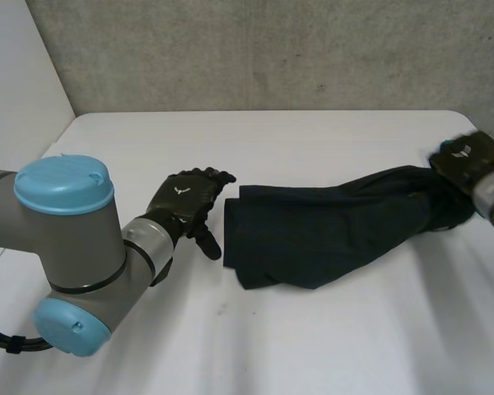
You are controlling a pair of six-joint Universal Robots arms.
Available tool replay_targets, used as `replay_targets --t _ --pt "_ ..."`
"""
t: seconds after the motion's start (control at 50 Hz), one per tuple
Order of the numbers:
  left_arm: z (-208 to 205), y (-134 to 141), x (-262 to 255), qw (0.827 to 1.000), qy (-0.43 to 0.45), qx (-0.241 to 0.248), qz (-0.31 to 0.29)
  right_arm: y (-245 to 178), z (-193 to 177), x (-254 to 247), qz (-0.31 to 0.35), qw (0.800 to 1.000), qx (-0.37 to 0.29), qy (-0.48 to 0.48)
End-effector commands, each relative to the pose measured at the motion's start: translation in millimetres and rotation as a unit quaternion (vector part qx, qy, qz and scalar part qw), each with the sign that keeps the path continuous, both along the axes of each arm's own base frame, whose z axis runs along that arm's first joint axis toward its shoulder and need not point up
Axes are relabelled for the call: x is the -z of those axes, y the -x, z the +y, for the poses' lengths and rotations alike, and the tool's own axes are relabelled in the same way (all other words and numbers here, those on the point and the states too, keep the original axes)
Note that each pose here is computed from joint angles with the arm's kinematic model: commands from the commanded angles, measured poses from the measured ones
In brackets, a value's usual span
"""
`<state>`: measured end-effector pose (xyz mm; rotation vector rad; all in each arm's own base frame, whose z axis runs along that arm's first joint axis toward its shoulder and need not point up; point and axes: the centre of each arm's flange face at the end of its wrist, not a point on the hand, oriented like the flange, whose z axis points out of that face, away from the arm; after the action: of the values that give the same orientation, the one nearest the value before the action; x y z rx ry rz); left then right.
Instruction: Fold the laundry.
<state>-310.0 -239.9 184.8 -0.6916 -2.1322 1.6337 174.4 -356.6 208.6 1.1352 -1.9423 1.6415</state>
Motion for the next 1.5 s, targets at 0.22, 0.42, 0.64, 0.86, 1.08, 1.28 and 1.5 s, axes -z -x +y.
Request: replay_targets --t 0.22,0.42,0.64,0.86,1.08,1.28,1.5 --pt "-22.1 -21.8 -16.3 0.996 0.033 -0.084 0.003 -206.5 144.6 45.4 0.078 0.887 -0.453 0.046" --pt "-29.2 -15.2 -31.1 0.995 0.057 -0.079 0.018 -198.1 142.6 17.4 -0.079 0.910 -0.401 -0.065" --pt "-34.1 33.3 -53.3 0.992 0.104 0.006 0.066 -129.3 64.5 -57.2 -0.408 0.884 -0.177 -0.143" --pt "-14.1 77.6 0.1 0.996 0.043 0.066 0.032 -134.2 35.8 2.5 -0.342 0.909 -0.105 -0.214" --pt "-11.4 71.9 41.1 0.998 0.006 0.044 -0.054 -134.5 29.4 31.0 -0.316 0.912 -0.078 -0.249" --pt "-0.9 52.6 50.8 0.984 0.044 -0.008 -0.175 -134.6 29.6 31.3 -0.291 0.923 -0.090 -0.237" --pt "27.8 56.3 40.9 0.982 0.053 0.011 -0.183 -149.6 43.6 52.8 -0.255 0.926 -0.111 -0.254"
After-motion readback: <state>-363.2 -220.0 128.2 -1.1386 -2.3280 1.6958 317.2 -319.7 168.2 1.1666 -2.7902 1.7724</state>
